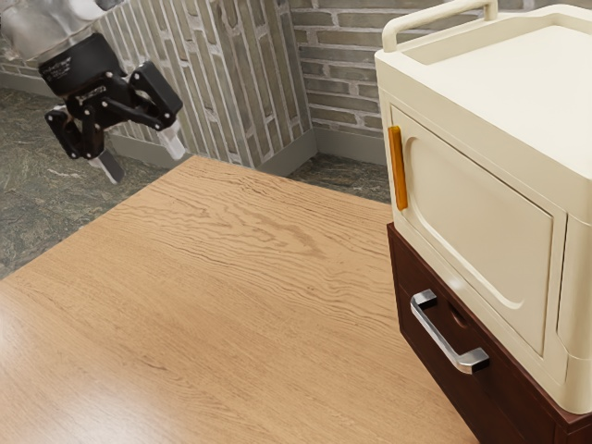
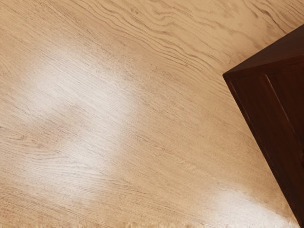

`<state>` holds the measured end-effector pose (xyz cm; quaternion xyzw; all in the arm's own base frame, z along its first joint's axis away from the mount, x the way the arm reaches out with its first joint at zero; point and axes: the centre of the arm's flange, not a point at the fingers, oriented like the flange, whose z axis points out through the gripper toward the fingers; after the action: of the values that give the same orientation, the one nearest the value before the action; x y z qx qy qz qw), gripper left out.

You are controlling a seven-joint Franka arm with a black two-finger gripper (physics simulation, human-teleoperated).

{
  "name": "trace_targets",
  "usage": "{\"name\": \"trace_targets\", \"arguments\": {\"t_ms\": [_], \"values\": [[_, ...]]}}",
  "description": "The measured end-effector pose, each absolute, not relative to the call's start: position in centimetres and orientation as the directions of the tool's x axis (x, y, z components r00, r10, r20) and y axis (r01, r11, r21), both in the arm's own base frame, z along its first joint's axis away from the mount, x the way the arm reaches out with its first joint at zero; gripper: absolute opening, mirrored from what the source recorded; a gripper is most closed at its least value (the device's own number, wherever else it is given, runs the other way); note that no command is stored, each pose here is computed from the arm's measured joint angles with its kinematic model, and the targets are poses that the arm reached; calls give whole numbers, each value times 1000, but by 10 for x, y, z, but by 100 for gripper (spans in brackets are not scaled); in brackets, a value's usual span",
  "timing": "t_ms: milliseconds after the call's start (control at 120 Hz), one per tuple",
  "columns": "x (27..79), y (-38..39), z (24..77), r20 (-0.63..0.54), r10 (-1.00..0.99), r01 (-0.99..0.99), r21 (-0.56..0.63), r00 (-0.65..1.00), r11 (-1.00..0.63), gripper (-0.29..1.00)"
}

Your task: Pull the drawer handle with one arm to open the drawer

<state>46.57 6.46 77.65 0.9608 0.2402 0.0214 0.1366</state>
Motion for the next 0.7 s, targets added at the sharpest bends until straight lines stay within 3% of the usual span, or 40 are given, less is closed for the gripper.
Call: {"name": "trace_targets", "arguments": {"t_ms": [133,283,392,542,700], "values": [[441,73,771,-135,523,537,319,841,-781,70],[444,19,698,-241,507,561,335,828,-757,70],[436,-22,650,-167,595,613,338,786,-714,69],[441,-62,644,-17,664,608,421,748,-673,69],[448,-84,624,11,709,617,484,705,-620,67]]}}
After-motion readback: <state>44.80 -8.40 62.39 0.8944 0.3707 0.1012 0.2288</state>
